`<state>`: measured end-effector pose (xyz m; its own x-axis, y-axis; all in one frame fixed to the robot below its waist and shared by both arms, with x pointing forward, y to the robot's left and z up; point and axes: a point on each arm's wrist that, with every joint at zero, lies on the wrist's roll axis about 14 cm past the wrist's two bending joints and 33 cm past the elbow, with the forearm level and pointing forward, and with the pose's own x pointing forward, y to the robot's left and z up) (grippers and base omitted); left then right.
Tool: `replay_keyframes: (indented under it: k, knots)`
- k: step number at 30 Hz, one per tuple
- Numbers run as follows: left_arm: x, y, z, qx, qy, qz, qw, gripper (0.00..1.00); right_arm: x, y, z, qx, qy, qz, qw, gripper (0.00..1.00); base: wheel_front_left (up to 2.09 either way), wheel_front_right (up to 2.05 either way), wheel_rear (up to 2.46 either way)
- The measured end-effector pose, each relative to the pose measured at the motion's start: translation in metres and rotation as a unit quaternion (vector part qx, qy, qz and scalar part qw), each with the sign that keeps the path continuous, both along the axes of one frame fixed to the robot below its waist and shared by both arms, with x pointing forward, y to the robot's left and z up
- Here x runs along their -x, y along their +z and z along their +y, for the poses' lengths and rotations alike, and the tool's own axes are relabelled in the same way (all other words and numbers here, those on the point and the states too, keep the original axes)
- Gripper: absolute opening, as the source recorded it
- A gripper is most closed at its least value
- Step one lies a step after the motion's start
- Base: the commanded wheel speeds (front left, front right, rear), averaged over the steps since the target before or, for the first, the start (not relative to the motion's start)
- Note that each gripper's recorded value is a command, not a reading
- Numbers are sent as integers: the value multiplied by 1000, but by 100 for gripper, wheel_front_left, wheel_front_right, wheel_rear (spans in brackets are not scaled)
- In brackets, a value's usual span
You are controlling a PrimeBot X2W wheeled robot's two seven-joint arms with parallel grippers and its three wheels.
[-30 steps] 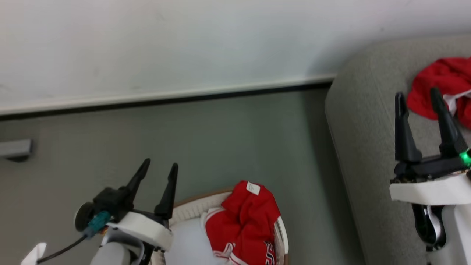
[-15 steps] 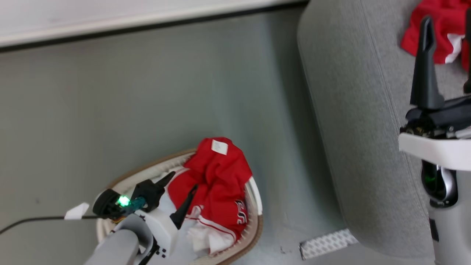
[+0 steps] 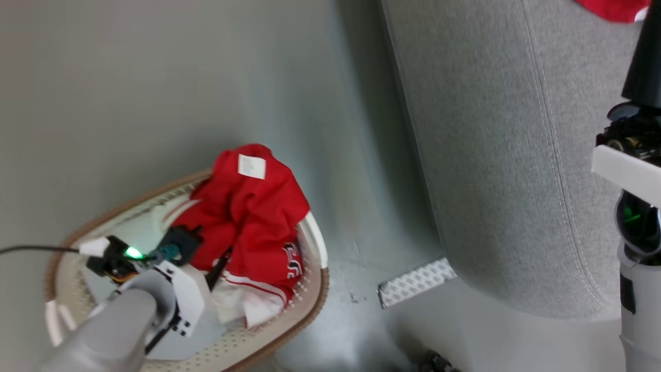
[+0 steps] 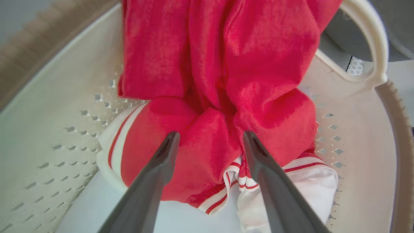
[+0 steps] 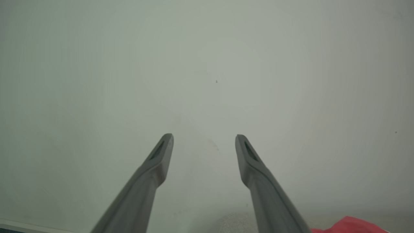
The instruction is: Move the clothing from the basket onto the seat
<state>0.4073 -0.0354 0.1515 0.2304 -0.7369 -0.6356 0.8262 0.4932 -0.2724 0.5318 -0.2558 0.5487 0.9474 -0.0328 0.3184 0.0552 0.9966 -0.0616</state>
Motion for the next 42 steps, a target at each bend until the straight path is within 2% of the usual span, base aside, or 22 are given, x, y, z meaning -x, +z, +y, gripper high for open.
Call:
replay_keyframes:
  k: [9, 18, 22, 23, 24, 33, 42]
  knots:
    - [26, -52, -15, -24, -53, 59, 997, 100, -2, -22, -21, 10, -28, 17, 999, 100, 2, 2, 2]
    - [41, -80, 13, -100, -80, 101, 987, 100, -8, -44, -7, 0, -9, 35, 999, 100, 11, 11, 11]
    - [36, -79, 10, -91, -80, 95, 988, 100, -10, -48, -5, -1, -6, 38, 999, 100, 1, 1, 1]
    - [34, -77, 6, -82, -75, 94, 989, 45, -10, -48, -5, -1, -6, 38, 999, 100, 0, 0, 0]
    - [32, -74, 2, -71, -71, 90, 991, 0, -10, -48, -5, -2, -6, 38, 999, 100, 0, 0, 0]
    - [16, -53, -6, -33, -52, 70, 996, 0, -9, -36, -7, -9, -7, 31, 999, 100, 0, 0, 0]
    - [15, 22, -23, 29, -16, 40, 999, 0, 8, 5, -7, 9, -18, -2, 1000, 100, 0, 0, 0]
